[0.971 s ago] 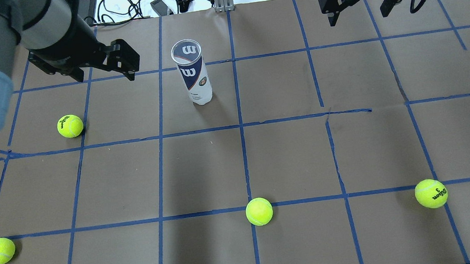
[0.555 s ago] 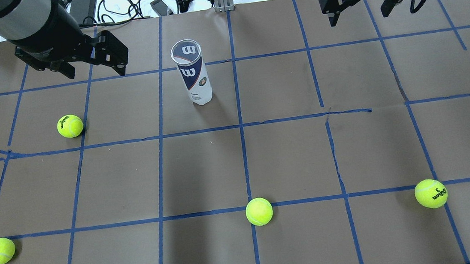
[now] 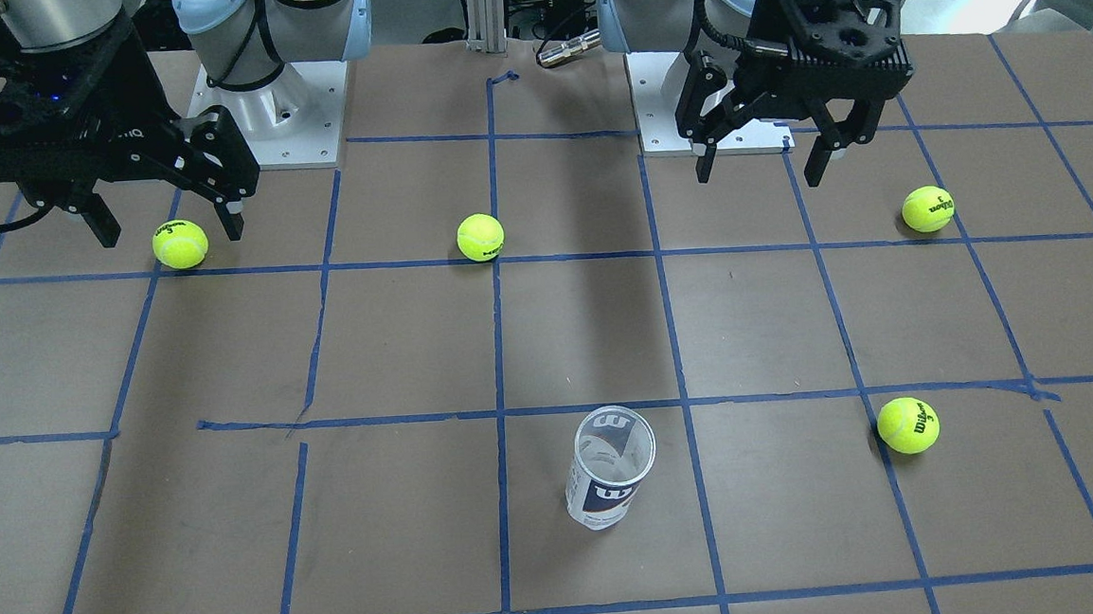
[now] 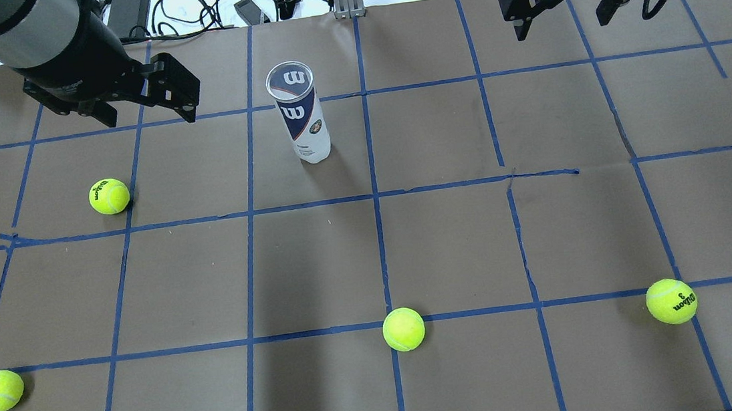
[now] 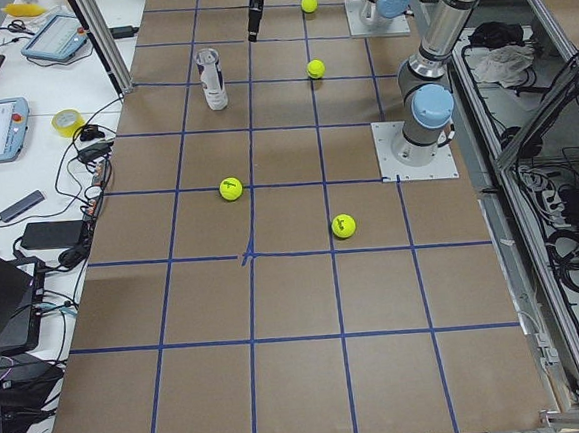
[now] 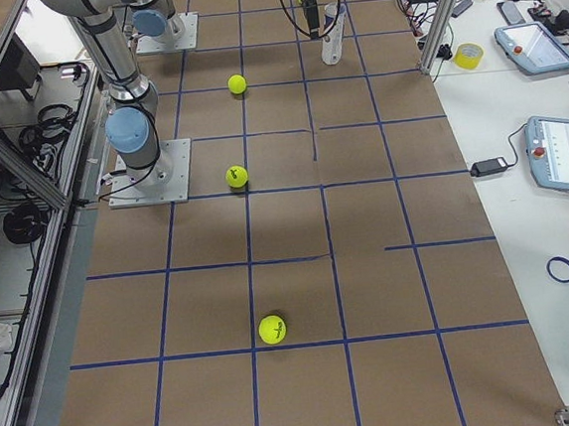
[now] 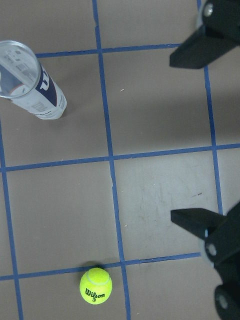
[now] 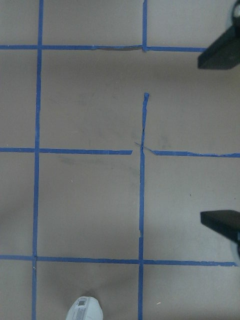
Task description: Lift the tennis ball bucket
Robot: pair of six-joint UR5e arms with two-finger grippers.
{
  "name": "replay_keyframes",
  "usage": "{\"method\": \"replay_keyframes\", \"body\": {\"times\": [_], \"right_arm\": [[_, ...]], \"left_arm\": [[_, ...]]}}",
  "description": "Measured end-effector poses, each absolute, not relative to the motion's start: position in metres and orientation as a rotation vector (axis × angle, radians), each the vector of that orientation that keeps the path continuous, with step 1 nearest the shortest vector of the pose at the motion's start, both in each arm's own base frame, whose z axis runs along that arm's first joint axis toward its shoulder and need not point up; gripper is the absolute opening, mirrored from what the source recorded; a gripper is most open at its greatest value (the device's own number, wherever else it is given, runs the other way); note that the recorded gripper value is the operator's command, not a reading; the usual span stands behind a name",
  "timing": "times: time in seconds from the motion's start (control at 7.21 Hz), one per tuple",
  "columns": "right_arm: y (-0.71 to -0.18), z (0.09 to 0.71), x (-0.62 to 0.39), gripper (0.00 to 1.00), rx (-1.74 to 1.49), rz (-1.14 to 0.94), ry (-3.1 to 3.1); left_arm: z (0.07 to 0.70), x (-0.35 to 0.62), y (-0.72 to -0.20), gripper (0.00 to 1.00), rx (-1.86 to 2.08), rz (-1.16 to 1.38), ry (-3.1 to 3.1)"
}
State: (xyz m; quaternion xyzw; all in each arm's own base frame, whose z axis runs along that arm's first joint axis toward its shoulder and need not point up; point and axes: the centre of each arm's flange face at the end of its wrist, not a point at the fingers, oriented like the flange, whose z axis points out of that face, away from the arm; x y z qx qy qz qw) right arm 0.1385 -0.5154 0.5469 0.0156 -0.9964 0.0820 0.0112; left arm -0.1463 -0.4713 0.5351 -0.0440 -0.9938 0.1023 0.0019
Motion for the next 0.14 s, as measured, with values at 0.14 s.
{"method": "replay_keyframes", "body": {"times": [0.14], "right_arm": [[-0.5147,0.5477,0.1384,1.0,0.046,0.258,-3.106]], "left_arm": [[0.5351,-0.1463,-0.4713,1.0,-0.138,0.322,-3.118]]}}
